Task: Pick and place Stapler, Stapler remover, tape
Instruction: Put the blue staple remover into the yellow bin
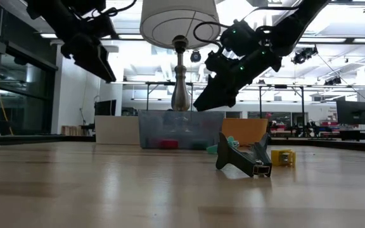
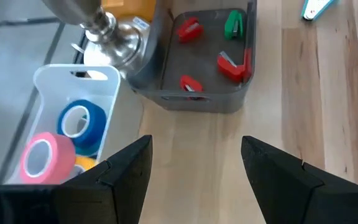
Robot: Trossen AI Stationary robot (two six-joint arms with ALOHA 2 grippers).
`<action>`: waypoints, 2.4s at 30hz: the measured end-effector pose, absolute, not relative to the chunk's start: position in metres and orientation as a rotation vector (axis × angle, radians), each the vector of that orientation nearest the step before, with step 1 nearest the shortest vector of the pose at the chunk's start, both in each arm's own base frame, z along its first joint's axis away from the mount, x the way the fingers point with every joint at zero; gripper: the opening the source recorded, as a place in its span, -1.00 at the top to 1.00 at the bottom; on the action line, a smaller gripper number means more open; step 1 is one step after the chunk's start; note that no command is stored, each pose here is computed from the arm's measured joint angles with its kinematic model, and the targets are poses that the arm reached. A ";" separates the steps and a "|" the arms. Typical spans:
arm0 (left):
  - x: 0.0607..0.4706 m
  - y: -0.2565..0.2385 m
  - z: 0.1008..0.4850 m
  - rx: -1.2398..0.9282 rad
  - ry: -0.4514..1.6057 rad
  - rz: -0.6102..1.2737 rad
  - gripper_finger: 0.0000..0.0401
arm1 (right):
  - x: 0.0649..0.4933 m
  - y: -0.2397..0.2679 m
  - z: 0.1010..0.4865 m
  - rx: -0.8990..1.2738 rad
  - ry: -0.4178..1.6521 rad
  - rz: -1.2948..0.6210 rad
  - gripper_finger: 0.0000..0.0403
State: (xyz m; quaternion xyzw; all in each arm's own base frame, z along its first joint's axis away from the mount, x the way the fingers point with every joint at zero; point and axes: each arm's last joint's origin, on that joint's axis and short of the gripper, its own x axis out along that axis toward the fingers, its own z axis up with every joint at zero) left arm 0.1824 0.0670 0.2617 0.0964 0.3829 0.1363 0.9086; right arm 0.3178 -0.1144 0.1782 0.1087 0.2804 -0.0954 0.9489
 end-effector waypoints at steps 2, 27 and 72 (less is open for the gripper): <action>0.185 0.068 0.260 0.170 0.792 0.284 -0.20 | 0.317 -0.114 0.180 0.223 0.566 -0.196 0.12; 0.187 0.066 0.263 -0.121 0.703 0.313 -0.20 | 0.278 -0.099 0.233 0.184 0.598 -0.183 0.09; 0.136 0.013 0.223 -0.082 0.254 0.590 -0.20 | 0.236 -0.085 0.250 0.251 0.775 -0.256 0.09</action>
